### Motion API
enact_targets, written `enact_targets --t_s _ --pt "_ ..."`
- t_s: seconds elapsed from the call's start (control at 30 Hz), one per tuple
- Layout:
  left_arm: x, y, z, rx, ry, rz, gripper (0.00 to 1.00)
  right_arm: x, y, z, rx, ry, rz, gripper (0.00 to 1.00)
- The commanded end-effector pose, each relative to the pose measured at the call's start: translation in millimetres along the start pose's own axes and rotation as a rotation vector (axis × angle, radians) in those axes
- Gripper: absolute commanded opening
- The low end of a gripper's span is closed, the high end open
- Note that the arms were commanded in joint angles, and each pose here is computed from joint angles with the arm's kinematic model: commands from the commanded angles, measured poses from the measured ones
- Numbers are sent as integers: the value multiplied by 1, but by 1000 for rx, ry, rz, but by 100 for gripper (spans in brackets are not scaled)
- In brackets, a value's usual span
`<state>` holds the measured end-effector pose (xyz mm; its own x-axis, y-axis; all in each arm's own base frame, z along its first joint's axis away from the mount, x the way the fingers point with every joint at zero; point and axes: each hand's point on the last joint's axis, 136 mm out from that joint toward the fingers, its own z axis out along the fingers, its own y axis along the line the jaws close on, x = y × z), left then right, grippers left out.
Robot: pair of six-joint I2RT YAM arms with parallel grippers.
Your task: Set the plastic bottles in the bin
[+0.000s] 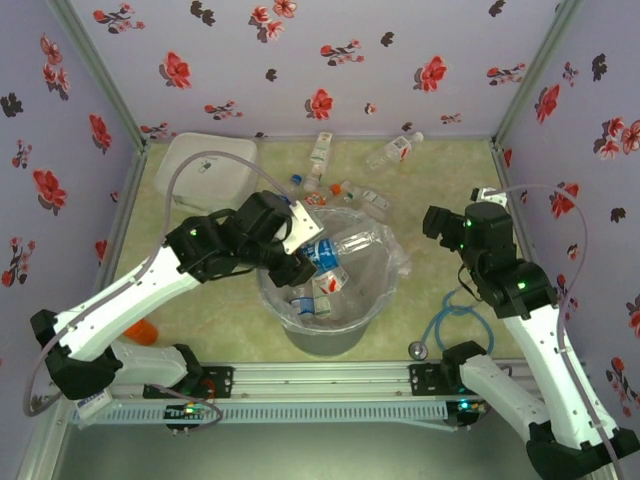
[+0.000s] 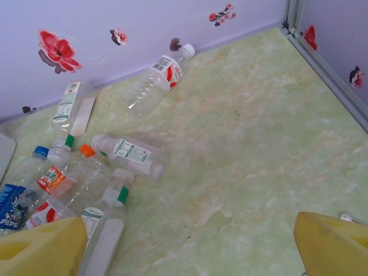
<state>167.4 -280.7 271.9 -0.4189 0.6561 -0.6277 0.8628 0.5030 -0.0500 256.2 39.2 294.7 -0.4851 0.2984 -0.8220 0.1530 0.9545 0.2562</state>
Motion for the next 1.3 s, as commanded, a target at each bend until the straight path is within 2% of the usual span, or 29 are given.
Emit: enact_targets --t_s 0.0,0.13,0.27,0.47,0.57,0.87,1.07,1.2,1.27 --pt "24 -2 13 10 81 69 29 -3 1 1 -14 -12 9 94" --pt "22 -8 17 42 68 77 51 -2 6 4 -36 -1 9 95" --pt "19 -3 19 20 54 110 71 2 8 10 -41 19 8 97" --pt "3 -7 -2 31 2 111 87 10 13 15 -77 64 13 99" --pt "-6 -8 -13 28 -31 124 90 14 13 17 -76 85 5 99" --pt "-19 -6 -35 4 -102 134 91 20 18 26 -92 131 -25 100" --pt "-19 2 -50 -42 -148 101 92 25 21 50 -83 193 -60 100" --pt "-16 17 -60 -76 -192 19 93 14 33 78 -119 192 -15 100" --pt "-16 37 -69 -107 -226 -120 93 5 34 101 -110 192 28 100"
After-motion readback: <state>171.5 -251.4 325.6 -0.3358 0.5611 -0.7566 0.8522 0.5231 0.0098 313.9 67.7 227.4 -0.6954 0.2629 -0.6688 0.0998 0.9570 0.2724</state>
